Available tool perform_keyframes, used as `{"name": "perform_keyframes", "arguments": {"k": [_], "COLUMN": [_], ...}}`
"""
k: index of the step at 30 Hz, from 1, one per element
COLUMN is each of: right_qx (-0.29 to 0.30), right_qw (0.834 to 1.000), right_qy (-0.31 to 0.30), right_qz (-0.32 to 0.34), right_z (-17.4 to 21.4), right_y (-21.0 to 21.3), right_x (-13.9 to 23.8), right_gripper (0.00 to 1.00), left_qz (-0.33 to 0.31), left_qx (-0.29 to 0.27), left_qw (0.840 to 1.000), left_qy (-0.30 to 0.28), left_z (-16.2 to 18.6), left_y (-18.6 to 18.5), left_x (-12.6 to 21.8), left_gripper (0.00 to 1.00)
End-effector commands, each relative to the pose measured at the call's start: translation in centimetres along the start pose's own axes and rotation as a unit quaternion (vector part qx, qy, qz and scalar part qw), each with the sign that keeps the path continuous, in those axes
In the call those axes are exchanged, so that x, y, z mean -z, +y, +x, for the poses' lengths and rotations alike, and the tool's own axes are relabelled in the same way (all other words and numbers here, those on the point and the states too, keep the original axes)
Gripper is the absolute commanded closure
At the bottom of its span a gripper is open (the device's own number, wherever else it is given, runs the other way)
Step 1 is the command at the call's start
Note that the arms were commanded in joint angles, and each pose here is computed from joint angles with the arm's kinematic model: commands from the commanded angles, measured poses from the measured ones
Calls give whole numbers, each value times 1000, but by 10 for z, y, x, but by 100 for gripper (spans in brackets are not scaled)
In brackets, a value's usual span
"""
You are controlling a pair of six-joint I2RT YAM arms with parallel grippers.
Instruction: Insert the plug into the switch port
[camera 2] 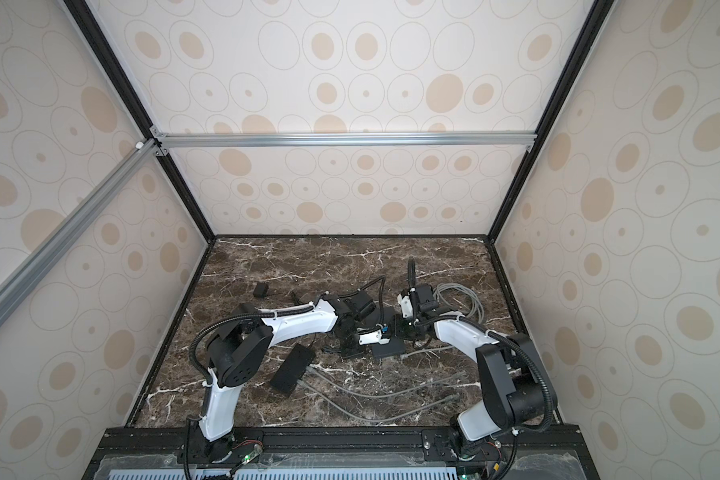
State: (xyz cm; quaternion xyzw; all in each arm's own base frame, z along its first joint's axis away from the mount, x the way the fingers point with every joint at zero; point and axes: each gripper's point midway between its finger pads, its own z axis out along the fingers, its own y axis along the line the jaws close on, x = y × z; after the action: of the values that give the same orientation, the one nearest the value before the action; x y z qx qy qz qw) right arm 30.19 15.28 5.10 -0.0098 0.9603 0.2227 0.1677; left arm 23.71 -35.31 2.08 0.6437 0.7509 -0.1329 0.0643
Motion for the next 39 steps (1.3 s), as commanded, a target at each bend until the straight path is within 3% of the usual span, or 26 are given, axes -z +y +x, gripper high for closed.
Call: {"name": "perform_keyframes", "arguments": {"k": [1,12,21,39], "right_qx": [-22,-33,-39,-33], "right_qw": [996,995,993,991], "right_qy": [52,91,107,117], "right_qz": [66,40,-3,-58], "right_z": [34,50,58,64], "right_y": [-35,-32,-22,-6], "right_x": [0,-15,-25,-26], "right_gripper": [53,54,60,67], "left_qz": [5,-14,-36,-11], "left_qx": [-9,1,14,15], "left_qw": [1000,1000,999,1000], "left_qy": [17,24,22,8], "left_z": [3,3,0,-3], "left_y": [-2,6,15,6], "left_x": [-8,-12,-13,-25], "left_gripper": [100,100,100,100]}}
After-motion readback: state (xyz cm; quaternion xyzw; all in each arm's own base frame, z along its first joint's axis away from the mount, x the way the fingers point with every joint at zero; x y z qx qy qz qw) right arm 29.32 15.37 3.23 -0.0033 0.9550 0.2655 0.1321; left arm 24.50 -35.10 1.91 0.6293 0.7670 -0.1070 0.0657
